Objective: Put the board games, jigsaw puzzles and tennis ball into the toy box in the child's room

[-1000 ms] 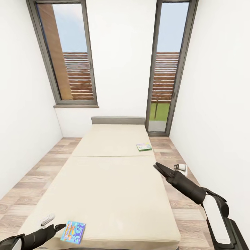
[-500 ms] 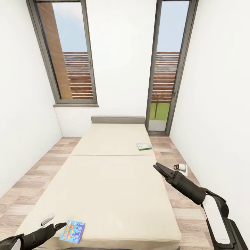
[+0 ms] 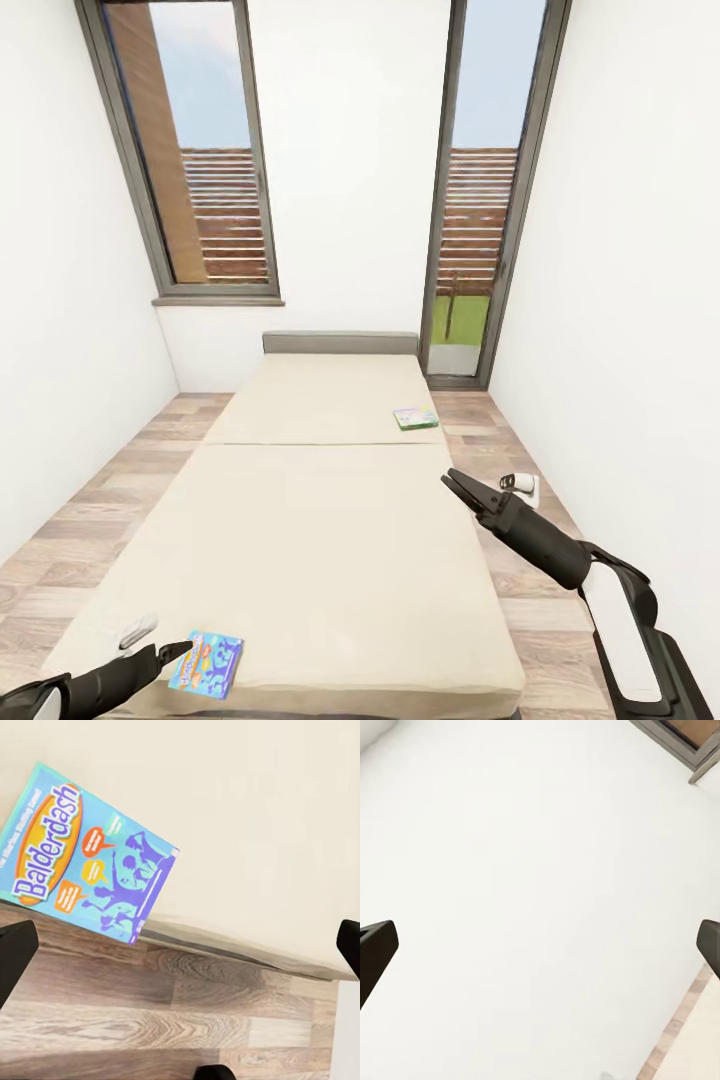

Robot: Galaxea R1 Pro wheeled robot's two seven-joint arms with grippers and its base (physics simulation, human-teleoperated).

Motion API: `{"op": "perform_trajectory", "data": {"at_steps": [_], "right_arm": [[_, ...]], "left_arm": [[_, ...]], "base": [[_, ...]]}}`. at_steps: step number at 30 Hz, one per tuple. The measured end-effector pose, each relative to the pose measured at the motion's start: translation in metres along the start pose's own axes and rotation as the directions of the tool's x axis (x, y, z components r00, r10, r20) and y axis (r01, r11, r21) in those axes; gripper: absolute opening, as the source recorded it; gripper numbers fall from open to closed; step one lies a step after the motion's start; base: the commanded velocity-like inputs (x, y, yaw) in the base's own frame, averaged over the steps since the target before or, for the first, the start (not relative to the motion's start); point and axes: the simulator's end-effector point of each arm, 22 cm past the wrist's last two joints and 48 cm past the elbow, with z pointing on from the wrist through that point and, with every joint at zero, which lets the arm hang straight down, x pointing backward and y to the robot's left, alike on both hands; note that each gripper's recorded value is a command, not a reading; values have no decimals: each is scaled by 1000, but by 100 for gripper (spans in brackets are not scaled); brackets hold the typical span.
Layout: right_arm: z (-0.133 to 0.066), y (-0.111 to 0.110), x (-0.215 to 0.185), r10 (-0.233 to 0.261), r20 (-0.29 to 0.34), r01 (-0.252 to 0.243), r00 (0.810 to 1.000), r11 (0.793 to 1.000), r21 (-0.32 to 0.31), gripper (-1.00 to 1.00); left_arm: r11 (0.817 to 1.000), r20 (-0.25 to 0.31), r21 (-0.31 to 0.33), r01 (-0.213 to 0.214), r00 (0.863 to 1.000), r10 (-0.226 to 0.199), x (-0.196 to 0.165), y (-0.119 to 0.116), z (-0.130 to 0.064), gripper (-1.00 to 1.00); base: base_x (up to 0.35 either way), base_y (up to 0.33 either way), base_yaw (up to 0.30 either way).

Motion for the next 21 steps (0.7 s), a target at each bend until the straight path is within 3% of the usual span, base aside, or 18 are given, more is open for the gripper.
{"op": "perform_trajectory", "data": {"at_steps": [14,21], "right_arm": [[-7,-24,12,15,5,-15,1000,1000,10,100],[-11,-35,19,22,5,-23,1000,1000,14,100]], "left_arm": [[1000,-8,5,12,1000,-12,9,9,17,100],[1000,-8,5,13,1000,-13,13,15,25,100]], "base": [[-5,0,0],[-197,0,0]]}}
